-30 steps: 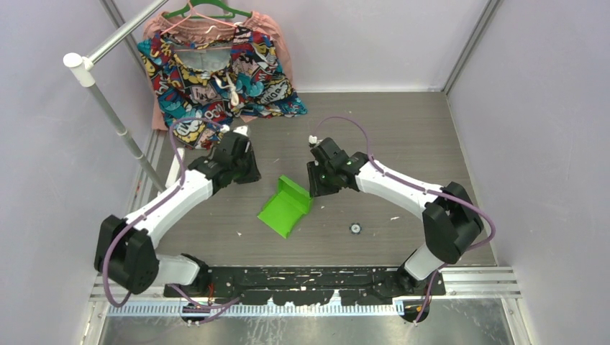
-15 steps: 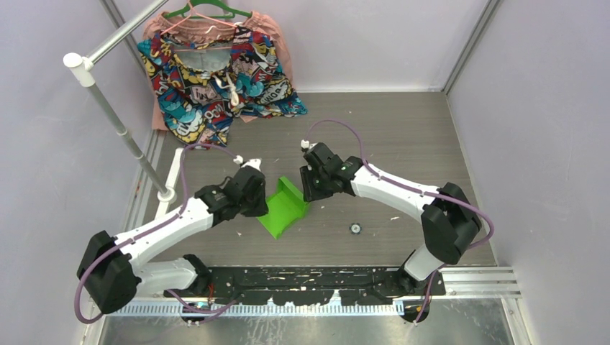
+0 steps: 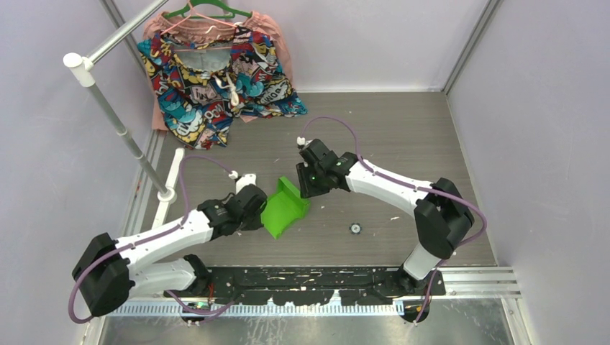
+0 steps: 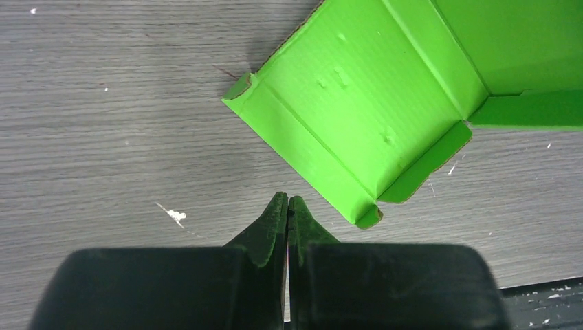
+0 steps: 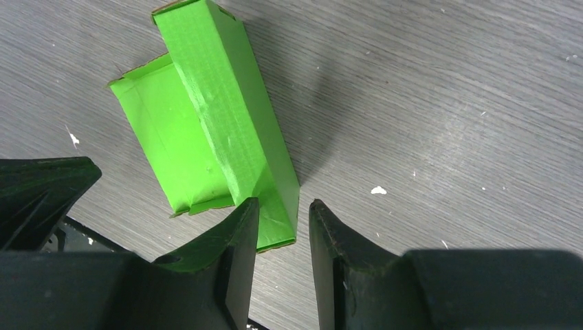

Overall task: Fold the paper box
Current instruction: Close the paper box at the center of the board.

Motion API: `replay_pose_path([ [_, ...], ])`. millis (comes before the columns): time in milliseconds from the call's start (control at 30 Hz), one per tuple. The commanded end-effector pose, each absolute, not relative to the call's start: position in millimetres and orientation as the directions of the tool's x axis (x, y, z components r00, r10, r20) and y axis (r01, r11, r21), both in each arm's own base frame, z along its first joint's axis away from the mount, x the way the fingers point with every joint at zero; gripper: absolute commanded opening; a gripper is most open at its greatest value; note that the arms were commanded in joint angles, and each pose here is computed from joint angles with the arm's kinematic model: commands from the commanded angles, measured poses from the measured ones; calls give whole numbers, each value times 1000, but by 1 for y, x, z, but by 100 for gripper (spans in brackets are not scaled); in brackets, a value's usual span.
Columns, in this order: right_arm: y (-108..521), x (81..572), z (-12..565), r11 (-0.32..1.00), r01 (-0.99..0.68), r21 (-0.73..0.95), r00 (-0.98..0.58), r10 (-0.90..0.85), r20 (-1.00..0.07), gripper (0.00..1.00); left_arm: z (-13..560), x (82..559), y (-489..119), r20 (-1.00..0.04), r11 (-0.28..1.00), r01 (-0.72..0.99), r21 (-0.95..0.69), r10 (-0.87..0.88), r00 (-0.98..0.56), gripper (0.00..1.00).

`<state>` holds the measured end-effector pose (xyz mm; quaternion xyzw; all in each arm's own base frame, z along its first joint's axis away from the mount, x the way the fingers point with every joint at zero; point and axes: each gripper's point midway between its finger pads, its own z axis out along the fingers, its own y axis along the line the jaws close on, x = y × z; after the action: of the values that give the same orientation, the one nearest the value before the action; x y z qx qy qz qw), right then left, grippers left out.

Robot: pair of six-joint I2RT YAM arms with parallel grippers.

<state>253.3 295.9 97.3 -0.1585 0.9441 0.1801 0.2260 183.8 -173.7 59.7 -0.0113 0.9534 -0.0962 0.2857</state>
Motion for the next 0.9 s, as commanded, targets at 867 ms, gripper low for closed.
replay_pose_path([
  [867, 336, 242, 108, 863, -427, 269, -813, -236, -532, 38, 30, 206, -170, -614, 986, -50, -160, -139, -777, 0],
])
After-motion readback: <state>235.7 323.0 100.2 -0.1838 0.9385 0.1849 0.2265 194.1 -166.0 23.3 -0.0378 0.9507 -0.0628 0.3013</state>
